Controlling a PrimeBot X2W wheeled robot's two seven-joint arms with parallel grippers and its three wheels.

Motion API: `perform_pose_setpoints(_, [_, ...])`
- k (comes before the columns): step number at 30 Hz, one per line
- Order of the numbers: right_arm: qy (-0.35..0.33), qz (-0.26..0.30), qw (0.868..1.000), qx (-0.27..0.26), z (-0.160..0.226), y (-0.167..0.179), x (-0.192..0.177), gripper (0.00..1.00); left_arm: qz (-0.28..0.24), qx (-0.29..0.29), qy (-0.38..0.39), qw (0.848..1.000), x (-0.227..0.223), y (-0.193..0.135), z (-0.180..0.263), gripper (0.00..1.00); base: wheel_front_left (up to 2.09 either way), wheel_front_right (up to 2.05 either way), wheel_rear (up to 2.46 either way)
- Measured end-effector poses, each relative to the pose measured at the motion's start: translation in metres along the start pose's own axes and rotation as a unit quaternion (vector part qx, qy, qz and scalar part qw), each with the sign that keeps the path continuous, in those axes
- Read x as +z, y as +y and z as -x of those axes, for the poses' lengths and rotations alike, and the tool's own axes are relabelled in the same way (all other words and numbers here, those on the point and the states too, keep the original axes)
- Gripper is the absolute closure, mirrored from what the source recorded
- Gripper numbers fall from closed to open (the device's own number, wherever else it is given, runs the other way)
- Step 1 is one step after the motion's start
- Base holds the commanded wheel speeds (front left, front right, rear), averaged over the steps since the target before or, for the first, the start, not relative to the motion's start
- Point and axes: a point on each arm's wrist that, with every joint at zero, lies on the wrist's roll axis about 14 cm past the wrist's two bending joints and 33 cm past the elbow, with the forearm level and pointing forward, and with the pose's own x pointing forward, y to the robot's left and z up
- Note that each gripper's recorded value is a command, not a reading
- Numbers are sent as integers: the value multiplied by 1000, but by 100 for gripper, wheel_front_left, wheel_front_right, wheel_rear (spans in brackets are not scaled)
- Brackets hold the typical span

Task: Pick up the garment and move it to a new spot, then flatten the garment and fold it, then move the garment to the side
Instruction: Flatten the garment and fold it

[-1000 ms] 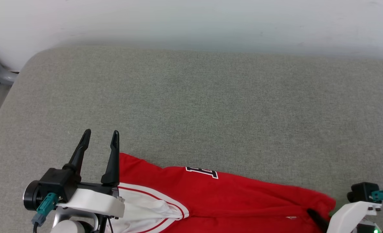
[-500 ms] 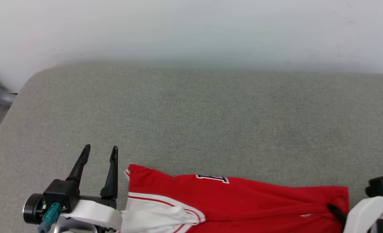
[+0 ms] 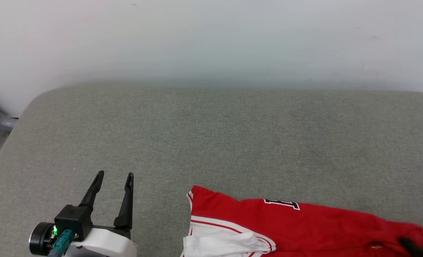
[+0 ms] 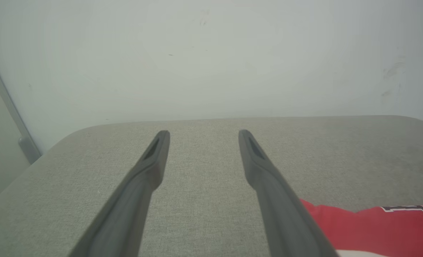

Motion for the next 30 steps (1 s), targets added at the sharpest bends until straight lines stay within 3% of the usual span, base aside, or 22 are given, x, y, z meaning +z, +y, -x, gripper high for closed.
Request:
perform_pose_setpoints(4, [41, -86, 992, 87, 0, 40, -20, 100, 0, 0, -1, 1000, 1, 0, 2, 0, 0, 0, 0])
perform_pose_setpoints(8, [90, -157, 964, 197, 4, 93, -34, 100, 3, 0, 3, 1000, 0, 0, 4, 0, 0, 0, 0])
perform_pose_setpoints(12, [135, -195, 927, 292, 13, 131, -39, 100, 8, 1, 4, 1000, 1, 0, 4, 0, 0, 0, 0])
perform_pose_setpoints(17, [182, -235, 867, 399, 20, 190, -50, 100, 8, 4, 1, 1000, 3, 5, 3, 0, 0, 0, 0])
perform_pose_setpoints(22, [212, -233, 831, 459, 24, 245, -58, 100, 7, 11, 1, 1000, 4, 10, 3, 0, 0, 0, 0])
perform_pose_setpoints(25, [233, -226, 816, 478, 25, 272, -67, 100, 6, 17, 1, 1000, 4, 15, 1, 0, 0, 0, 0])
perform_pose_setpoints(30, [246, -219, 810, 485, 17, 302, -78, 100, 7, 24, 5, 1000, 0, 19, -2, 0, 0, 0, 0])
